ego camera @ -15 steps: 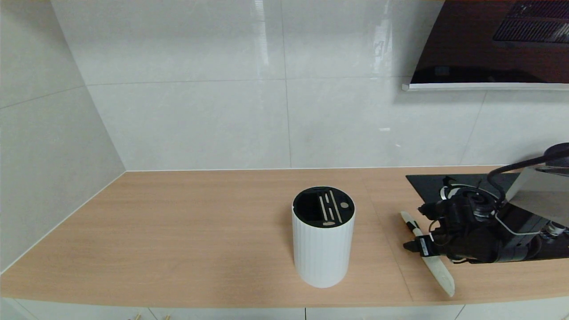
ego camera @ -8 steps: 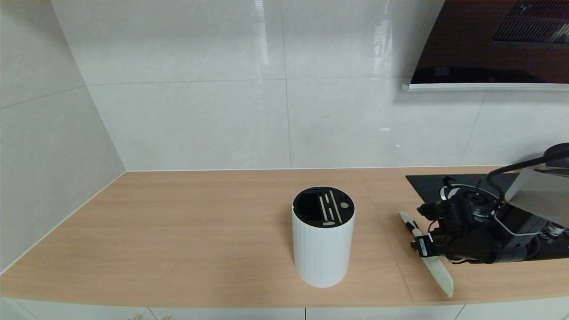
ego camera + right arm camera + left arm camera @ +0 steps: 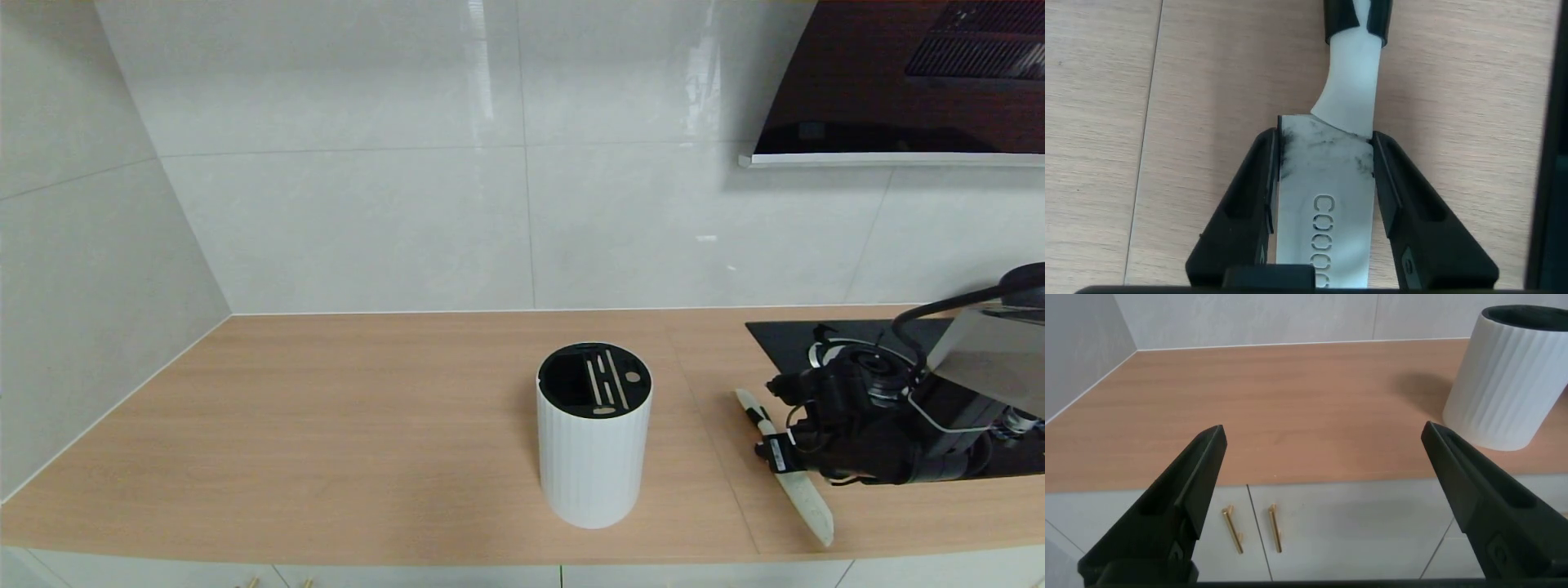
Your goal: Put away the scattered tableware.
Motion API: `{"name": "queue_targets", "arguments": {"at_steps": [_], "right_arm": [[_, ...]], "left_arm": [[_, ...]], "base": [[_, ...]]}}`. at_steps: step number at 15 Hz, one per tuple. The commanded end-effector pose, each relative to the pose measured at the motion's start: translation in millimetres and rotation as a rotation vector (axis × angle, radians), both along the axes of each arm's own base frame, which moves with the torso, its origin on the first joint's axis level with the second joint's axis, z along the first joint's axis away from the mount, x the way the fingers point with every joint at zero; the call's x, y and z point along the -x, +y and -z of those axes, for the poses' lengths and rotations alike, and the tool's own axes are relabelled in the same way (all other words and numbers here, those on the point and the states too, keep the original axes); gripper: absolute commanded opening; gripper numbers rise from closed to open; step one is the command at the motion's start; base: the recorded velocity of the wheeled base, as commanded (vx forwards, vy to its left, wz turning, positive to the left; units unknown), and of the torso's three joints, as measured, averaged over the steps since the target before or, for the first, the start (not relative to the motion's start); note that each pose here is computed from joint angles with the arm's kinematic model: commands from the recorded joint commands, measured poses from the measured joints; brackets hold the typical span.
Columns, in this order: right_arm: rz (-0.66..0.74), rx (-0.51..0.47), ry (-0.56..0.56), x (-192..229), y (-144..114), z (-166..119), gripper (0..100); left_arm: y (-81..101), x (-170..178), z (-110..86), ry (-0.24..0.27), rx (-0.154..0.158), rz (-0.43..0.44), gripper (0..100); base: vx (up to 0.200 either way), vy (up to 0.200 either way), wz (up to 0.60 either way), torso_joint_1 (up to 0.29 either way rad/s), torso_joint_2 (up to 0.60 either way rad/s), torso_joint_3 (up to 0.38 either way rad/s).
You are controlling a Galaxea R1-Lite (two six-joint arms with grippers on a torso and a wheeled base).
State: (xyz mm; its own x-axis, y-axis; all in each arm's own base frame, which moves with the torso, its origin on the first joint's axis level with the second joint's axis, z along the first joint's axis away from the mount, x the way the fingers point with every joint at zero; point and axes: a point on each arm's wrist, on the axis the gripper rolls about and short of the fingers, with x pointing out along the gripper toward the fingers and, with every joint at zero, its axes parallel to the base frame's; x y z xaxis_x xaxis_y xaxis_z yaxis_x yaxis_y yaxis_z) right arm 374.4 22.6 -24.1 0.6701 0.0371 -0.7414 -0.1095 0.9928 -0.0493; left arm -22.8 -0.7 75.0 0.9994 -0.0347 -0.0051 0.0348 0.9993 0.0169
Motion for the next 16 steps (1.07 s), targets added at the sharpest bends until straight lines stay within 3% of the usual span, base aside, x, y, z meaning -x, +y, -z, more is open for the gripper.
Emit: {"name": "queue_targets", "arguments": {"at_steps": [1,6,7,8,9,11,14,16], "right_arm": [[0.0,-0.004,-0.034,0,0,-13,0],[-0.013,-0.02,-0.213,26,5,-94,0],[-0.02,-0.023,-0.244,32,6,-106,0],[-0.032,-0.027,-0.294,43,11,-126,0],[-0.034,-0.025,-0.313,48,13,-134,0],[-0.045,-0.013,-0.391,66,26,-161,0],[-0.082,-0.042,-0.525,86,45,-202,0],[-0.123,-0.059,-0.564,93,57,-225,0]], "left_arm": [[0.0,0,-0.1,0.0,0.0,0.001,100],[0.0,0,-1.2,-0.007,-0.004,-0.001,100],[0.0,2,-7.3,-0.03,-0.001,-0.001,100],[-0.2,9,-27.3,-0.083,0.047,0.01,100],[-0.4,10,-33.6,-0.066,0.078,0.029,100],[-2.8,2,-53.4,0.09,0.1,0.183,100],[-6.7,-44,-96.4,0.292,0.121,0.285,100],[-9.3,-91,-131.9,0.319,0.14,0.332,100]], "base": [[0.0,0.0,0.0,0.0,0.0,0.0],[0.0,0.0,0.0,0.0,0.0,0.0],[0.0,0.0,0.0,0.0,0.0,0.0],[0.0,0.0,0.0,0.0,0.0,0.0],[0.0,0.0,0.0,0.0,0.0,0.0],[0.0,0.0,0.0,0.0,0.0,0.0],[0.0,0.0,0.0,0.0,0.0,0.0],[0.0,0.0,0.0,0.0,0.0,0.0]]}}
